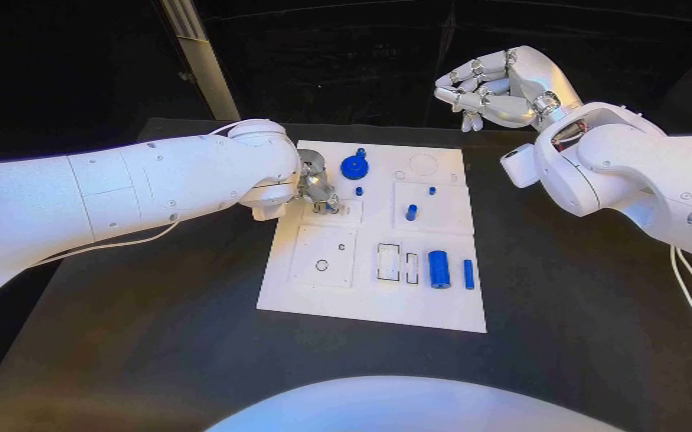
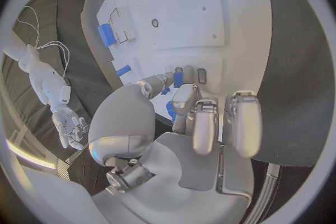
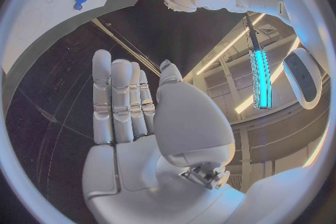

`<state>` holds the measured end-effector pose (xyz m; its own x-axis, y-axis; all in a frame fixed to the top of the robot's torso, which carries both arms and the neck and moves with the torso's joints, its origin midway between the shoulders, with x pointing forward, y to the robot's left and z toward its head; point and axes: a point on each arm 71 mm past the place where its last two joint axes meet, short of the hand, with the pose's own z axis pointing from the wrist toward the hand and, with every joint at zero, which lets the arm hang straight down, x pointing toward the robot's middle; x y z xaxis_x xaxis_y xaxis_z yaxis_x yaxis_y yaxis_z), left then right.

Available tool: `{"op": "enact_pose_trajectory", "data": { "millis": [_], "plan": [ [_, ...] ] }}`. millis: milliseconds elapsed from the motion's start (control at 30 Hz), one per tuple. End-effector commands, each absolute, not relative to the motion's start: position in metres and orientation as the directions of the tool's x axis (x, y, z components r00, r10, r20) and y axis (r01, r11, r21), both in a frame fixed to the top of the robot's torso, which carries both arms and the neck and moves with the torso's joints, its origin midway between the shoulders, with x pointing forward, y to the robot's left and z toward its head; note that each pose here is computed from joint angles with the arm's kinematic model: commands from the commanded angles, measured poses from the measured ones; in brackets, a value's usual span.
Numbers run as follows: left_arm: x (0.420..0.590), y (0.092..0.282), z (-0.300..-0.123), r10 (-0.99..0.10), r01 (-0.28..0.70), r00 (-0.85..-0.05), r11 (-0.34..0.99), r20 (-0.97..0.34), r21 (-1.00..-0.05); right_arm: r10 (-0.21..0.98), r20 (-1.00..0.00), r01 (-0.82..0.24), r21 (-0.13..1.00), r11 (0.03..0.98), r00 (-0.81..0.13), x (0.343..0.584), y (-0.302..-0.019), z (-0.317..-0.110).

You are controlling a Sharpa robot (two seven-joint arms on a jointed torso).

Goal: Assemble the parts on the task board

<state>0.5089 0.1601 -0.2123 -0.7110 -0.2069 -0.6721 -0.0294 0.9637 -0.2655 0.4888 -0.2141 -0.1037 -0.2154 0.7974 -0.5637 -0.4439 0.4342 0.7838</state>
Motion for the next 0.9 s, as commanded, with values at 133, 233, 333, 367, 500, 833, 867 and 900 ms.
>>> {"op": "enact_pose_trajectory", "data": {
  "millis": [133,233,333,367,500,833,867,900],
  "plan": [
    [0.5095,0.1641,-0.2121,-0.19,-0.037,-0.729,0.97,-0.658,-0.239,0.796,-0.563,-0.443,0.785,0.433,-0.221,0.4899,-0.2131,-0.1028],
    [0.5095,0.1641,-0.2123,-0.19,-0.041,-0.741,0.97,-0.644,-0.239,0.796,-0.564,-0.442,0.785,0.433,-0.222,0.4904,-0.2127,-0.103],
    [0.5094,0.1637,-0.2124,-0.182,-0.039,-0.754,0.972,-0.632,-0.233,0.795,-0.565,-0.44,0.785,0.435,-0.222,0.491,-0.2125,-0.1034],
    [0.5094,0.1636,-0.2123,-0.179,-0.038,-0.757,0.972,-0.629,-0.231,0.794,-0.565,-0.44,0.786,0.436,-0.223,0.4912,-0.2124,-0.1035],
    [0.5096,0.1633,-0.2117,-0.168,-0.032,-0.767,0.974,-0.619,-0.224,0.791,-0.569,-0.44,0.784,0.439,-0.224,0.4917,-0.2119,-0.1038],
    [0.5138,0.1619,-0.2104,-0.151,-0.031,-0.796,0.977,-0.586,-0.209,0.784,-0.578,-0.442,0.779,0.446,-0.228,0.4923,-0.2104,-0.1044],
    [0.5145,0.1615,-0.2102,-0.15,-0.032,-0.797,0.978,-0.585,-0.208,0.783,-0.578,-0.442,0.778,0.446,-0.228,0.4924,-0.2103,-0.1044],
    [0.5154,0.1611,-0.21,-0.151,-0.033,-0.799,0.978,-0.582,-0.208,0.783,-0.579,-0.442,0.778,0.447,-0.228,0.4925,-0.2102,-0.1045]
  ]
}}
